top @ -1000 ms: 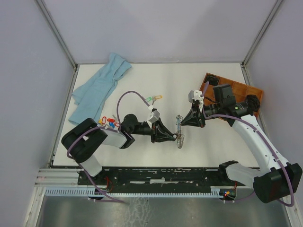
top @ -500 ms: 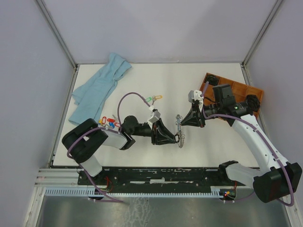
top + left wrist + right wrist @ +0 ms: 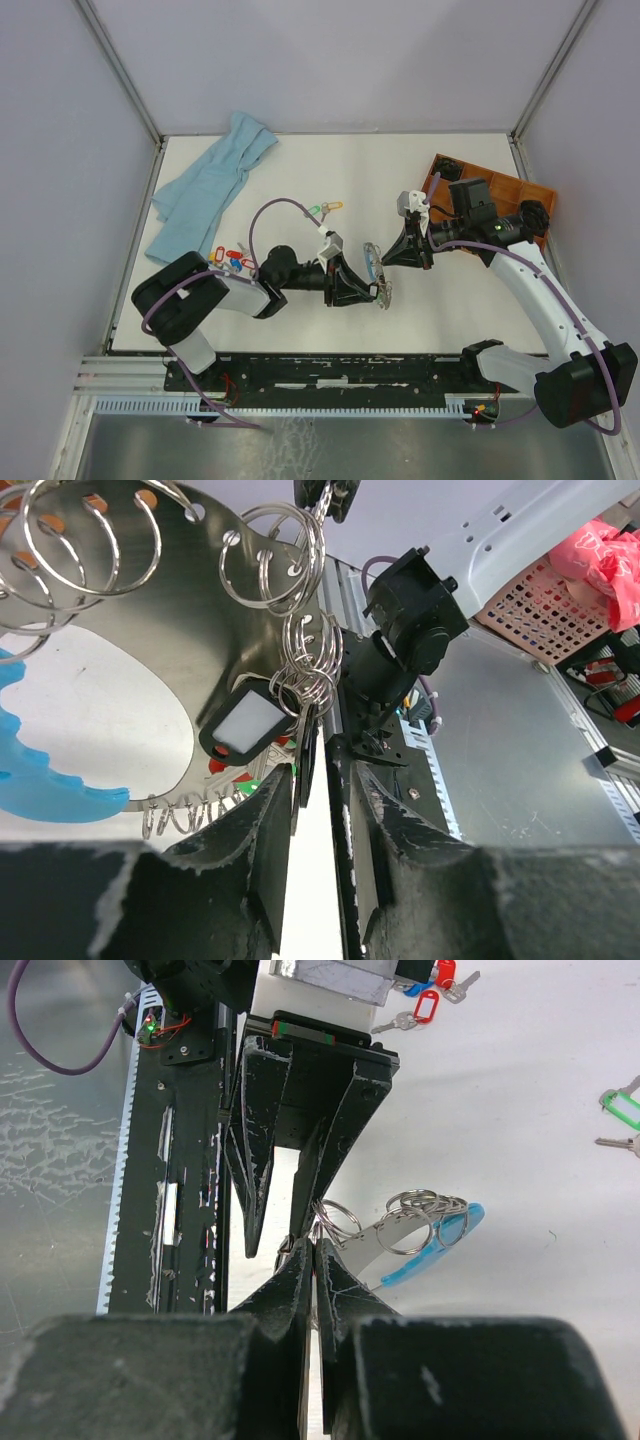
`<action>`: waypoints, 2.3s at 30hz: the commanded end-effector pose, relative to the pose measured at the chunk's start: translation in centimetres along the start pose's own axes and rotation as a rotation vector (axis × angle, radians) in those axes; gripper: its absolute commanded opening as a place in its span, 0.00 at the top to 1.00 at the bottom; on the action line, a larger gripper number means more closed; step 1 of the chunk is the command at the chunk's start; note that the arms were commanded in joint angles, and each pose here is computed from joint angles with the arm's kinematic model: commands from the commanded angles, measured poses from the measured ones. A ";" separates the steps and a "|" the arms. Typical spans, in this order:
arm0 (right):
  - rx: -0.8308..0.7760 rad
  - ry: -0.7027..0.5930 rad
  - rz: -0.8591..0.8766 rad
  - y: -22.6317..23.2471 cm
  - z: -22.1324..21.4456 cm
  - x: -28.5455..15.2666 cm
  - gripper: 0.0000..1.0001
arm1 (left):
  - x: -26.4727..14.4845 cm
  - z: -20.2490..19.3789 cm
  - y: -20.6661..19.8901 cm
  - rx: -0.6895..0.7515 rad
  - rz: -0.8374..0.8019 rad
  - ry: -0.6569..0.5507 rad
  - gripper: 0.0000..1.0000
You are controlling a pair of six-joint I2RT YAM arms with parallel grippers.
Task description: Remove the keys from the keyring
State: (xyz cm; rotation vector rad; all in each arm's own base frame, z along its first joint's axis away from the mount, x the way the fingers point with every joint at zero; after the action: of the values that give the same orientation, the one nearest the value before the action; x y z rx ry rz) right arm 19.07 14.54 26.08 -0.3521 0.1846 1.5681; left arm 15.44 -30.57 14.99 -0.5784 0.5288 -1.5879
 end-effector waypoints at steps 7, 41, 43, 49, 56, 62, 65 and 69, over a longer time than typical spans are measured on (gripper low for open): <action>-0.082 -0.061 0.012 -0.4 2.1 -0.2 0.93 | 1.1 1.4 -1.9 -0.001 -0.026 -0.058 0.66; -0.017 0.024 -0.141 -2.4 1.5 -0.3 0.76 | 0.1 3.7 -5.1 -0.336 0.065 -0.144 0.97; -0.017 0.009 -0.138 -2.2 1.9 -0.4 0.71 | -0.1 4.5 -5.5 -0.350 0.060 -0.166 0.97; -0.112 -0.018 -0.112 -0.8 3.5 -1.4 0.55 | -0.6 6.7 -5.9 -0.437 0.046 -0.213 0.97; -0.477 -0.037 -0.027 1.8 4.0 -2.0 0.27 | -0.3 8.8 -6.1 -0.721 0.027 -0.221 0.97; -0.805 -0.007 0.035 1.9 4.8 -1.6 0.28 | -0.3 10.4 -4.8 -1.024 0.141 -0.240 0.97; -0.886 0.045 0.002 0.9 5.3 -1.4 0.35 | -0.6 11.1 -3.9 -1.163 0.184 -0.267 0.97; -0.975 0.088 -0.060 0.0 5.9 -0.9 0.46 | -0.5 11.9 -3.6 -1.284 0.150 -0.291 0.97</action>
State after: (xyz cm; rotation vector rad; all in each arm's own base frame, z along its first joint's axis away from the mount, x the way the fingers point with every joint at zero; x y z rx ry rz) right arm 17.12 15.04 29.78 -0.9938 -0.3984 1.6111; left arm 19.38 -29.35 24.15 -1.4606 1.2159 -0.8884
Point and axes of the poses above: each gripper's point midway between its finger pads, its own x axis out along the fingers, its own y axis along the line the jaws close on, z = x × y, the point moved 7 cm from there along -x, back along the fingers, and after that the axes turned 15 degrees about -x, right-handed, at the moved point
